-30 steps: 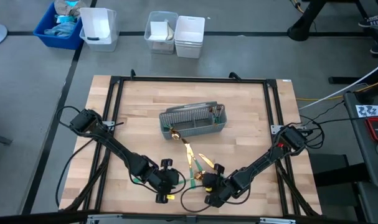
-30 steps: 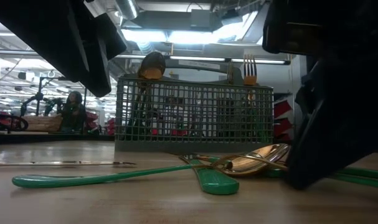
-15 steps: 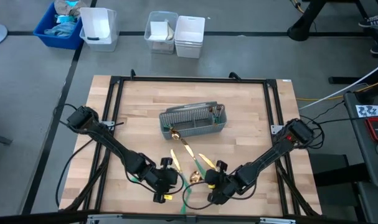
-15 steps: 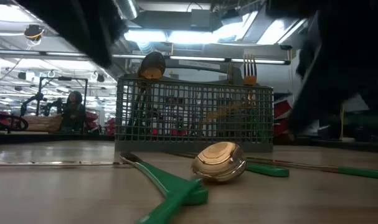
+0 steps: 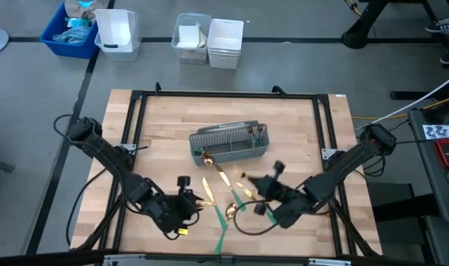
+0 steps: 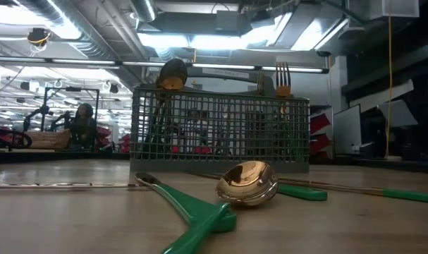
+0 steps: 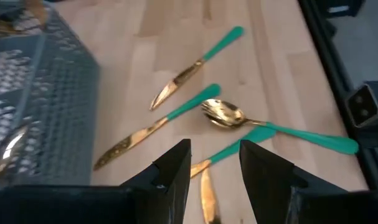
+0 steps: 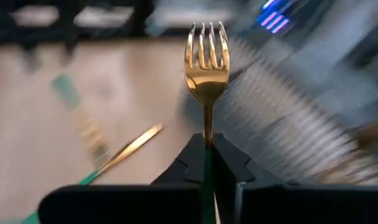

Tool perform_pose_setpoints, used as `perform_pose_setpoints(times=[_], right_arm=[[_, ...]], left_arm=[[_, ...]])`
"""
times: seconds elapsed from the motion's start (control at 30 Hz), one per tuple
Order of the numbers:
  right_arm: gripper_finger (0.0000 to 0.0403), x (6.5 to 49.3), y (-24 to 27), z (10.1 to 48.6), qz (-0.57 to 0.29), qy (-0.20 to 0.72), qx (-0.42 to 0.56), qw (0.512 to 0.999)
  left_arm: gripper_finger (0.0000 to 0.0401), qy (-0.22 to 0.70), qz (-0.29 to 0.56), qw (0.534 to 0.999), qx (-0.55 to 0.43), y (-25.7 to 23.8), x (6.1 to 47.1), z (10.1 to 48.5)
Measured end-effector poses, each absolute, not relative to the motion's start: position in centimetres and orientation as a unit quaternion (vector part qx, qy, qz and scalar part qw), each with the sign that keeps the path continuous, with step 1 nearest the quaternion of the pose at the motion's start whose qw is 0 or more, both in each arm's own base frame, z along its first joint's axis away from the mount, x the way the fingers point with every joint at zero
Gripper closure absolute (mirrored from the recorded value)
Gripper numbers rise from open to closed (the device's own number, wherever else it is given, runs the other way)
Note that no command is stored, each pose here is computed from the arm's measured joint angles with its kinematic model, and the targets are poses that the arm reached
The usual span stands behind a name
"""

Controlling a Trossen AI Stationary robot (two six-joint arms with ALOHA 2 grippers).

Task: Sort silverware
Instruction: Put the green fork in the gray silverware basket

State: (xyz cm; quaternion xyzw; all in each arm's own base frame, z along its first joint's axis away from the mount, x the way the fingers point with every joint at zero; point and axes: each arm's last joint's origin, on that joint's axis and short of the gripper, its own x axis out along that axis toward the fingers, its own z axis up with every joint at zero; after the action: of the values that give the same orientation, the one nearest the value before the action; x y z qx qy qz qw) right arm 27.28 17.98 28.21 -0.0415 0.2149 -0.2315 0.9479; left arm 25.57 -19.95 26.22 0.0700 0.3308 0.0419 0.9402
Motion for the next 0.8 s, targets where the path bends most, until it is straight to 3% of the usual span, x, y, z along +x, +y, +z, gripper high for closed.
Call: perform_pose_setpoints(times=[0.23, 0.43, 0.8], right_arm=[[0.0392, 26.9, 14.8, 30.7, -0.382, 0.138, -0.134, 0.904], [0.0390, 28.7, 10.2, 29.4, -0.433, 0.179, -0.136, 0.873], [0.0392, 30.0, 4.5, 28.6, -0.512, 0.194, -0.118, 0.829]], left_arm=[[0.0272, 0.332, 0.108, 0.933, 0.088, -19.4, 24.9, 25.8], [0.0272, 0.325, 0.159, 0.926, 0.102, -18.7, 24.7, 25.7], [0.0272, 0.334, 0.176, 0.920, 0.110, -18.2, 24.5, 25.4]])
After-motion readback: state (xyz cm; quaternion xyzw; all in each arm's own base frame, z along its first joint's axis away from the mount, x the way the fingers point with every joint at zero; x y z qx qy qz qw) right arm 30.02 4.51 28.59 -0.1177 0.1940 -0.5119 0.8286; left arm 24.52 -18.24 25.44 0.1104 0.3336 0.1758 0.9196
